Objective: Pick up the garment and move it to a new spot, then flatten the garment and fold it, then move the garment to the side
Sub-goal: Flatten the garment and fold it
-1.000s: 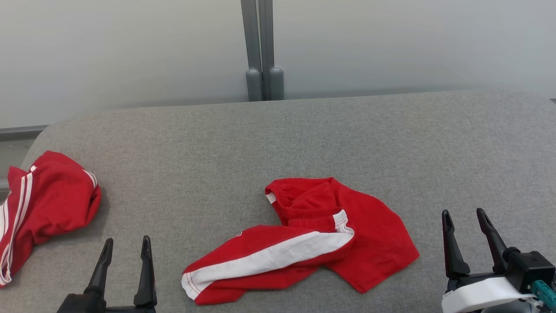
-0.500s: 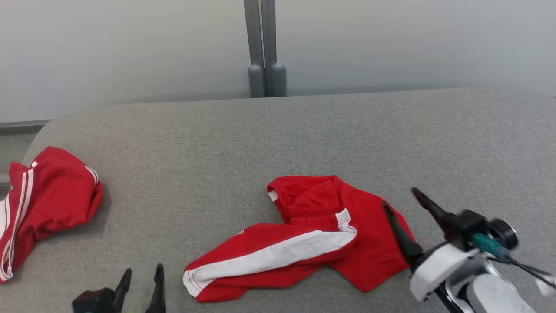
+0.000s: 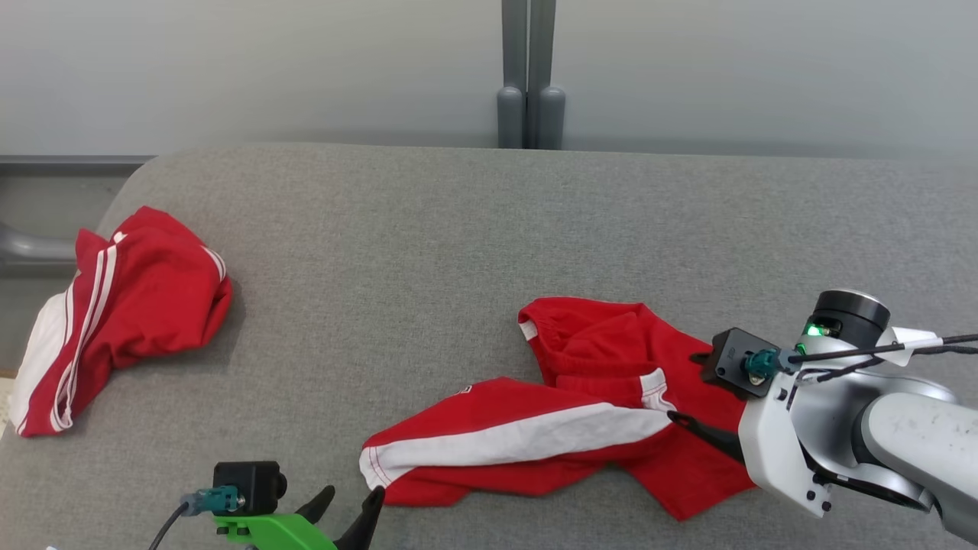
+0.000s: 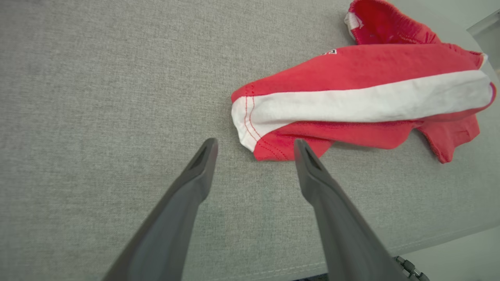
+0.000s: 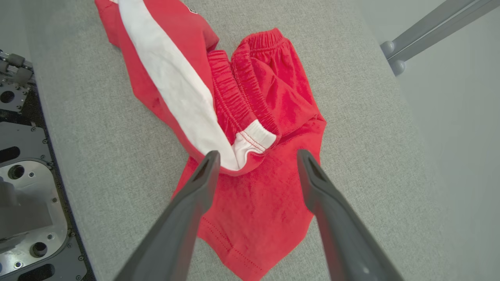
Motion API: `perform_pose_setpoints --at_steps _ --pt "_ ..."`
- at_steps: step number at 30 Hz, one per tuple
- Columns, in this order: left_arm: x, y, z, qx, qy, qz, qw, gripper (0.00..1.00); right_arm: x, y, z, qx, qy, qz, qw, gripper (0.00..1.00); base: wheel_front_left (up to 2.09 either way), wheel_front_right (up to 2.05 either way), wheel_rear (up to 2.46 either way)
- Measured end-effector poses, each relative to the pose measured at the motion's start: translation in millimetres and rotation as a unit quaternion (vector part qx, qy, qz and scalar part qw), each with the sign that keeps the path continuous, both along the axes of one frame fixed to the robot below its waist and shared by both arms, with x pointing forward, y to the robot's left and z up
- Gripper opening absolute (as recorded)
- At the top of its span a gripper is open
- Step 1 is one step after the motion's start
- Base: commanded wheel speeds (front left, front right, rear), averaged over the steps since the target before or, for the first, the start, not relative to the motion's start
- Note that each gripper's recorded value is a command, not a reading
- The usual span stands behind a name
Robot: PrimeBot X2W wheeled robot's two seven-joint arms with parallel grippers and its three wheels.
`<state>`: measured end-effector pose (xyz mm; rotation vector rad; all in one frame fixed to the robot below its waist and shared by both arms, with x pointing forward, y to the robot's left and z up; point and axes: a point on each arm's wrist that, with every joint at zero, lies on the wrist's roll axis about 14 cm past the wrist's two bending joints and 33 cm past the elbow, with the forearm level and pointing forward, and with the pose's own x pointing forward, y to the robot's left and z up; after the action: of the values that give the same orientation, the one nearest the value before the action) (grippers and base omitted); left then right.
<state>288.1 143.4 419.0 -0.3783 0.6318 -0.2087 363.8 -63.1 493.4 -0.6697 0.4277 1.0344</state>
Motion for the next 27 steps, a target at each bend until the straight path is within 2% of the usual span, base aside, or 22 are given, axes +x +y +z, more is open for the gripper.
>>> perform_pose_setpoints --at_steps 3,6,18,26,27 --pt "-1 -3 -6 -0.021 0.014 0.008 1.0 1.0 4 7 1 -0.01 0.01 0.02 1.0 1.0 0.0 0.0 0.0" --pt "2 -1 -13 -0.02 0.025 0.009 0.999 1.0 8 13 -2 -0.008 0.02 0.03 0.999 1.0 0.0 0.0 0.0" --pt "10 -12 -34 -0.06 0.061 0.011 0.996 1.0 -1 15 -32 -0.01 0.077 0.035 0.996 1.0 0.0 0.0 0.0" --pt "25 -5 -44 -0.053 0.069 0.015 0.996 1.0 -2 12 -41 -0.01 0.091 0.034 0.995 1.0 0.0 0.0 0.0" --pt "26 -6 -45 -0.053 0.071 0.013 0.996 0.89 -2 12 -42 -0.01 0.092 0.034 0.995 1.0 0.0 0.0 0.0"
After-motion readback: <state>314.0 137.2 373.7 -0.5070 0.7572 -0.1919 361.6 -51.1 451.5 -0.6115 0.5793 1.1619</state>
